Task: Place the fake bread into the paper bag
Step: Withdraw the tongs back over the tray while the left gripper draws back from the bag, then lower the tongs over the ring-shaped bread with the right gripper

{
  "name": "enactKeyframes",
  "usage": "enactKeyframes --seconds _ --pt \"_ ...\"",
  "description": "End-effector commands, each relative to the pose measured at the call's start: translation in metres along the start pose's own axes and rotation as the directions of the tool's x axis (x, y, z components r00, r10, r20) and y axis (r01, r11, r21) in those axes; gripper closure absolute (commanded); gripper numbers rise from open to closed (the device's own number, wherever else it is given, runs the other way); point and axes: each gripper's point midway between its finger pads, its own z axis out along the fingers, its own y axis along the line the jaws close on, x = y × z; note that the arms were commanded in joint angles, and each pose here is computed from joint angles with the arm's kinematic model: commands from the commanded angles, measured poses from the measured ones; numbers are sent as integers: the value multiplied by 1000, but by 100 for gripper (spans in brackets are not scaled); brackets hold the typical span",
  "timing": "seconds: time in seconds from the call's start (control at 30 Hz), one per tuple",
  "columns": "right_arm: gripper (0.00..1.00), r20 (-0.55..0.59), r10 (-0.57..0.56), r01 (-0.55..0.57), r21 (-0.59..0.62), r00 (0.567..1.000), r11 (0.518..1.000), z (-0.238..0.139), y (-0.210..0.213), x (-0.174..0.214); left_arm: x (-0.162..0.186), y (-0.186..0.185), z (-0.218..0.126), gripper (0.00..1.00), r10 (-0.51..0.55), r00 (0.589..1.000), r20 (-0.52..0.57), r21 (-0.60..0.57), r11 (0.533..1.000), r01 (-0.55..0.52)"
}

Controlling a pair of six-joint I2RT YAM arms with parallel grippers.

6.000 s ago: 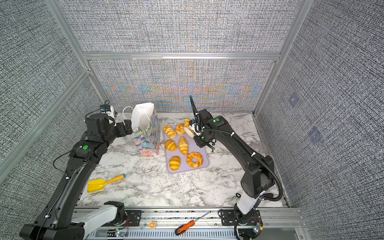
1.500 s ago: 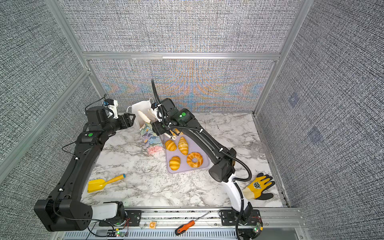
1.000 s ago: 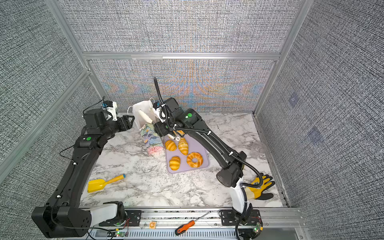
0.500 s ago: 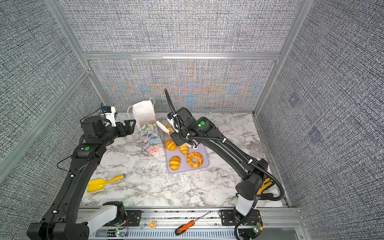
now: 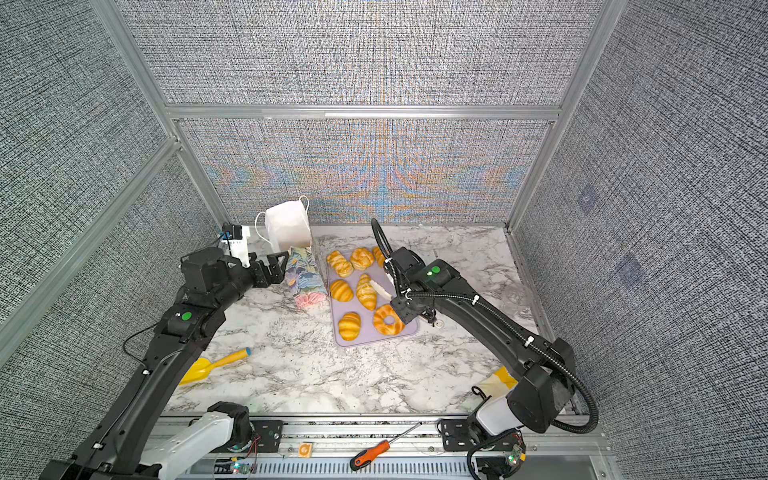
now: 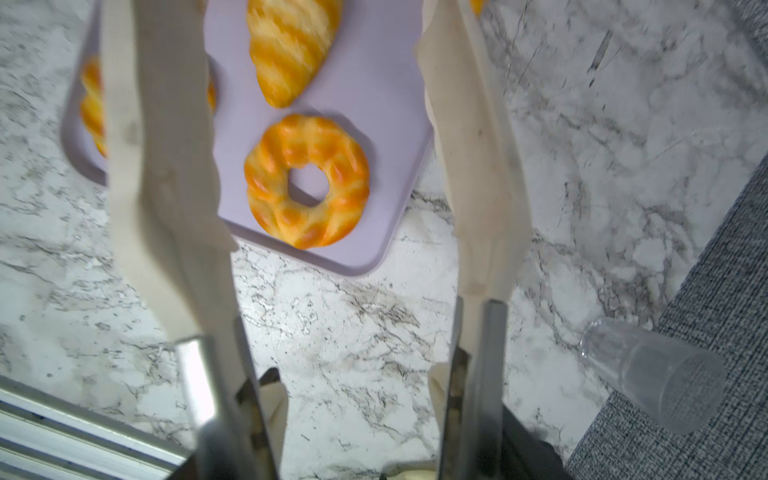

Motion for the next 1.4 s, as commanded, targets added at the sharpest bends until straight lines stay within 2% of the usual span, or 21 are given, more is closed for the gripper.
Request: enactKeyframes --seconds 0.0,0.2,0.37,0.57,1.23,1.37 --pt "34 -111 29 -29 7 993 1000 15 -5 25 -4 -1 -4 1 30 998 50 -22 999 -29" --pt "34 -292 -1 8 22 957 1000 36 -6 51 12 -10 -9 1 52 998 44 0 999 -52" --pt "34 -340 -36 38 1 940 999 40 -1 57 23 -17 -11 1 75 997 25 21 997 -75" --pt "34 -421 -68 91 34 905 995 54 -5 55 33 -31 -13 1 134 991 13 39 990 -134" --pt "40 -499 -179 222 27 848 975 70 -2 40 47 -42 -16 1 203 979 -1 35 979 -202" --pt "41 -532 -197 256 38 823 966 72 -6 44 50 -40 -15 1 204 979 -9 29 979 -204"
